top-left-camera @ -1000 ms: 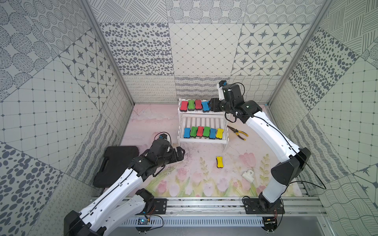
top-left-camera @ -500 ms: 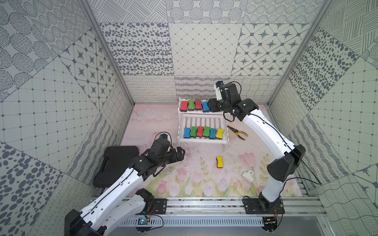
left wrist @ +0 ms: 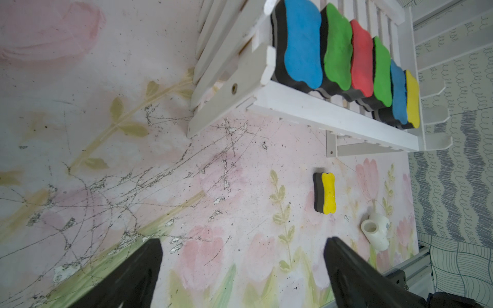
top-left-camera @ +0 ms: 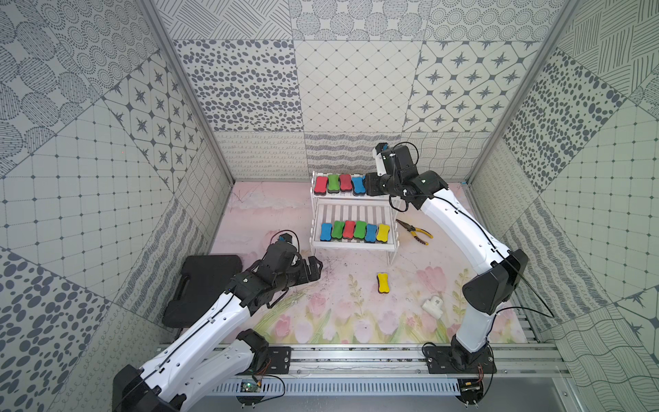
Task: Remove the whiteboard erasers from the shelf
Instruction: Pick up the whiteboard eraser from the shelf.
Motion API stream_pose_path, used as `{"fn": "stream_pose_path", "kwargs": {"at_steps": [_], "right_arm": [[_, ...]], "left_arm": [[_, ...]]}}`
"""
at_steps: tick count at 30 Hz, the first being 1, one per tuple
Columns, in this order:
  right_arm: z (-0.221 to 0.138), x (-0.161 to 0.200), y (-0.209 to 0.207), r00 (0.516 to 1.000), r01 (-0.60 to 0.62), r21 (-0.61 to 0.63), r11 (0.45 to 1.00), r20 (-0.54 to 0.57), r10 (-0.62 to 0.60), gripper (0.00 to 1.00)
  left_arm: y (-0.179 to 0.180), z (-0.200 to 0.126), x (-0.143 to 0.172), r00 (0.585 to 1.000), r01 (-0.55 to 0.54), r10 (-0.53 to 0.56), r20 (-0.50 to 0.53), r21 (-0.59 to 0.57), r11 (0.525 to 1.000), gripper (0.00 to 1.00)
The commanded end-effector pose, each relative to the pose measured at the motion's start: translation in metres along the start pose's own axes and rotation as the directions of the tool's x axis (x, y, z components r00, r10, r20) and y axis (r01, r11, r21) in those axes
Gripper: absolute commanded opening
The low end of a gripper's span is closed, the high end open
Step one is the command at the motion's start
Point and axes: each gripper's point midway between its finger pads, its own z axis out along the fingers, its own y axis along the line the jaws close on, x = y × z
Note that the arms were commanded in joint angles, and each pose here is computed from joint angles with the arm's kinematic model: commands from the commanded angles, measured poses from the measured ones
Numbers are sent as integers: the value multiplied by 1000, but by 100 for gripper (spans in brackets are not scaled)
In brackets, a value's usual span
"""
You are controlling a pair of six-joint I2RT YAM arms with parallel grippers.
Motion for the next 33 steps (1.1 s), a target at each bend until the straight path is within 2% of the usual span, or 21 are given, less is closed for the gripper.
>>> {"fn": "stream_pose_path", "kwargs": {"at_steps": [1,14,19,21,26,33], "right_arm": [[1,-7,-8,1000,-3,42,999,18,3,50],[7,-3,-7,1000,14,33,999,-6,-14,52],[12,2,-7,1000,9,34,999,-21,-8,47],[9,0,-9,1000,8,43,999,-14,-7,41],[-14,-17,-7,998,-8,27,1000,58,6,33],[-60,-22,-4,984,-84,-51,995,151,90,31]], "left_arm": [[-3,-1,-6,1000,-16,16,21,11,1000,99],[-2,0,-6,1000,-16,16,18,4,1000,99],[-2,0,-7,1000,-15,15,23,-1,1000,99],[-2,-1,-7,1000,-14,14,23,-1,1000,100],[-2,-2,-9,999,-14,14,29,-1,1000,100],[-1,-5,-11,999,-12,13,41,-6,1000,100]]}}
